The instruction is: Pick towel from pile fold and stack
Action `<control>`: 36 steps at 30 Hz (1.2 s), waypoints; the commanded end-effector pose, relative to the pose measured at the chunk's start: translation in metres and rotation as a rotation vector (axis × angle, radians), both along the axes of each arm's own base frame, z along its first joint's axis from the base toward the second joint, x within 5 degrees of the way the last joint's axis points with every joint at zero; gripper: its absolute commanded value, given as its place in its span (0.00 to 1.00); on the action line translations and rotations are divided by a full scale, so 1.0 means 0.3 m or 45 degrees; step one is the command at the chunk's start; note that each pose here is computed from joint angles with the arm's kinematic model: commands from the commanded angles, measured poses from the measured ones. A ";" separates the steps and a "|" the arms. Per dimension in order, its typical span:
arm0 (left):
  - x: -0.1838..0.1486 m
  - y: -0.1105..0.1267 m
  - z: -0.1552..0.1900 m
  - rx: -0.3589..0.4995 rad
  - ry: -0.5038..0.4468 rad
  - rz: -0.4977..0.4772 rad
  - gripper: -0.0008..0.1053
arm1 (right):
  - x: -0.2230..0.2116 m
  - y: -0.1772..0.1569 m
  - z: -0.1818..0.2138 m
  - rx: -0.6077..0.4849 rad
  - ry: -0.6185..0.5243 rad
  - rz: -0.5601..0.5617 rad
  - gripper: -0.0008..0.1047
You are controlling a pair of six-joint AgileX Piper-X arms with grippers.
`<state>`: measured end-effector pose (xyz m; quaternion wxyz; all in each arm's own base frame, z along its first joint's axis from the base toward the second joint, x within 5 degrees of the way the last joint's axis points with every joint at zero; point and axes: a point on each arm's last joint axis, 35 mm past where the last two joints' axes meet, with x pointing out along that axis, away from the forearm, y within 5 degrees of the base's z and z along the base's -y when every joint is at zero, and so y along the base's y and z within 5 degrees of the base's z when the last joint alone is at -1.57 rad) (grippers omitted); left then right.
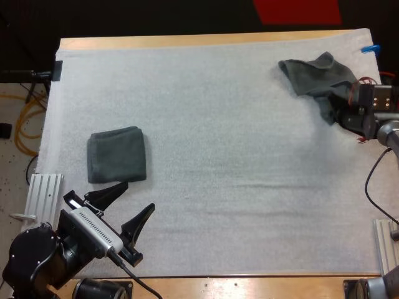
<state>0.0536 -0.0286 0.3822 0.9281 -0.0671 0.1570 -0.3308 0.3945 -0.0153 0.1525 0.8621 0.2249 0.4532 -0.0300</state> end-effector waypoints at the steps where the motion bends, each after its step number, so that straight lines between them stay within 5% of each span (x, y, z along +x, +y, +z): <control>1: -0.002 -0.001 0.011 -0.017 -0.013 -0.006 0.58 | 0.000 0.002 0.083 -0.028 -0.099 0.060 0.01; 12: -0.001 -0.001 0.009 -0.033 0.004 0.000 0.58 | -0.166 0.011 0.567 -0.450 -0.658 0.383 0.01; 17: -0.001 -0.001 0.009 -0.056 0.024 0.007 0.58 | -0.286 0.019 0.736 -0.500 -0.848 0.390 0.01; 25: -0.001 -0.001 0.006 -0.054 0.034 0.007 0.58 | -0.398 0.037 0.757 -0.449 -0.715 0.458 0.01; 36: 0.000 -0.001 0.004 -0.053 0.037 0.008 0.58 | -0.478 0.364 0.490 -0.222 -0.413 0.986 0.01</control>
